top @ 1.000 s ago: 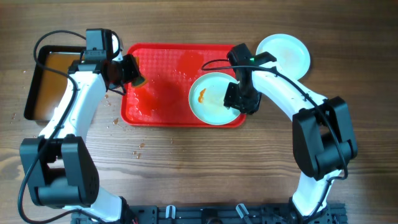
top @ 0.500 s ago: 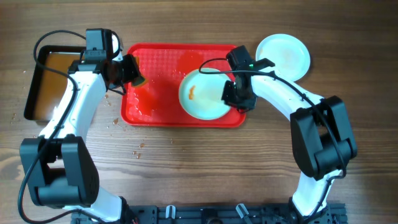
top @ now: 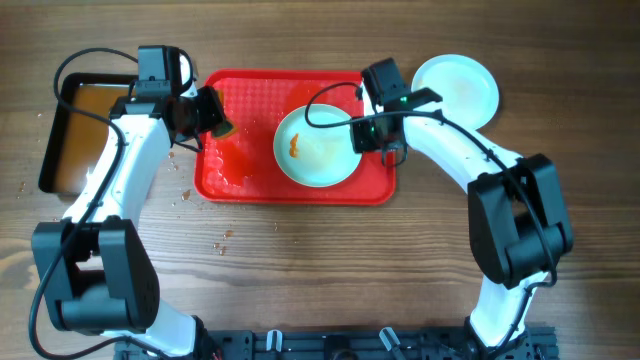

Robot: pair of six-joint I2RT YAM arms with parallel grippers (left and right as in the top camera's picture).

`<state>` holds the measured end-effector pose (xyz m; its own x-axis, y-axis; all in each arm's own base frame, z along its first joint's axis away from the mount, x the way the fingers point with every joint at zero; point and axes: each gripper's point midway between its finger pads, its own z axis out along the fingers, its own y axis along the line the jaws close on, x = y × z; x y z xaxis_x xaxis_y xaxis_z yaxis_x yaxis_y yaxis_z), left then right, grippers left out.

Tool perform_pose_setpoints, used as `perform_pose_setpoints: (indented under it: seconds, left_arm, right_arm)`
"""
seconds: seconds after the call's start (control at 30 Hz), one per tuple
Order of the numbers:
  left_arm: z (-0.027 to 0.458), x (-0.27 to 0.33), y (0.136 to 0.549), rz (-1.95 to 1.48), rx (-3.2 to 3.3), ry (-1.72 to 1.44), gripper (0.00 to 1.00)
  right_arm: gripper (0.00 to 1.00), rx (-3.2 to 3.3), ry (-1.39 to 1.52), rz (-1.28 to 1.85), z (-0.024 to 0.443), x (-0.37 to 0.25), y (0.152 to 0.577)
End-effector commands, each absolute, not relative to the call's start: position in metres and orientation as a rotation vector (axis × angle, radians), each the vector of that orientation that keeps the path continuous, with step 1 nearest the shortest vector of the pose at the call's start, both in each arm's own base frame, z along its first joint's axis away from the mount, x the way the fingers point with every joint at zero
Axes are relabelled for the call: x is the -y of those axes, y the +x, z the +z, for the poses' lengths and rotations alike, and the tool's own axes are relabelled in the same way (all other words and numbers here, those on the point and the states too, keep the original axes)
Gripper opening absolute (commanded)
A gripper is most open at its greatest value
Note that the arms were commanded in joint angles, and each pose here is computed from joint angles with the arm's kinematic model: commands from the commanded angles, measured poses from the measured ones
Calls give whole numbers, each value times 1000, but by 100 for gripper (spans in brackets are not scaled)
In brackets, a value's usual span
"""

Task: Clean dirty plates on tray and stack at the side
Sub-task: 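Move the right gripper to the last plate and drag it toward center, then scrub the last plate with the sponge while the right gripper holds it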

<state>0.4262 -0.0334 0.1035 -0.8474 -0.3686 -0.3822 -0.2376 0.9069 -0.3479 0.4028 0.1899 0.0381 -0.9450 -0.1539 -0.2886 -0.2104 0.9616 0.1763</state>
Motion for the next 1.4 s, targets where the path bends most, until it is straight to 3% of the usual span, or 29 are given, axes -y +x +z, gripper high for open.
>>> perform_pose_setpoints:
  seconds: [0.0,0.13,0.23,0.3,0.33,0.4,0.5,0.53,0.73,0.83,1.0,1.1,1.23,1.37]
  left_arm:
    - [101,37,427,-421,-2622,-445,4]
    - [101,37,427,-422,-2622,-445,4]
    - [102,37,429,-423,-2615,-446,4]
    - [103,37,430,-435,-2605,-486,4]
    - [103,38,430,-447,-2603,-486,4]
    - [104,40,430,-457,-2605,-484,4]
    - [102,40,427,-458,-2616,-487,4]
    - [102,40,427,-458,-2616,-487,4]
    - [103,40,428,-458,-2612,-485,4]
    - [103,40,429,-459,-2608,-483,4]
    - [103,40,429,-459,-2608,-483,4]
    - [103,40,429,-459,-2608,-483,4]
    - [104,40,430,-461,-2606,-482,4]
    - [110,56,431,-581,-2596,-420,4]
  right_arm:
    - [70,-2669,-561,194,79,-196,438]
    - [74,-2681,-572,24,99,-174,444]
    - [87,-2778,-586,75,96,-177,421]
    - [78,-2841,-344,120,90,-177,420]
    - [79,-2833,-360,186,87,-186,422]
    - [100,-2781,-369,231,88,-196,434]
    - [99,-2715,-328,263,95,-202,449]
    - [95,-2688,-370,260,94,-204,453]
    - [44,-2742,-507,234,49,-203,440]
    - [51,-2838,-536,290,19,-208,421]
    - [50,-2942,-518,295,-9,-204,403]
    - [35,-2986,-477,289,-10,-203,394]
    - [4,-3015,-480,281,-11,-202,387]
    - [5,-2949,-470,312,-8,-210,402]
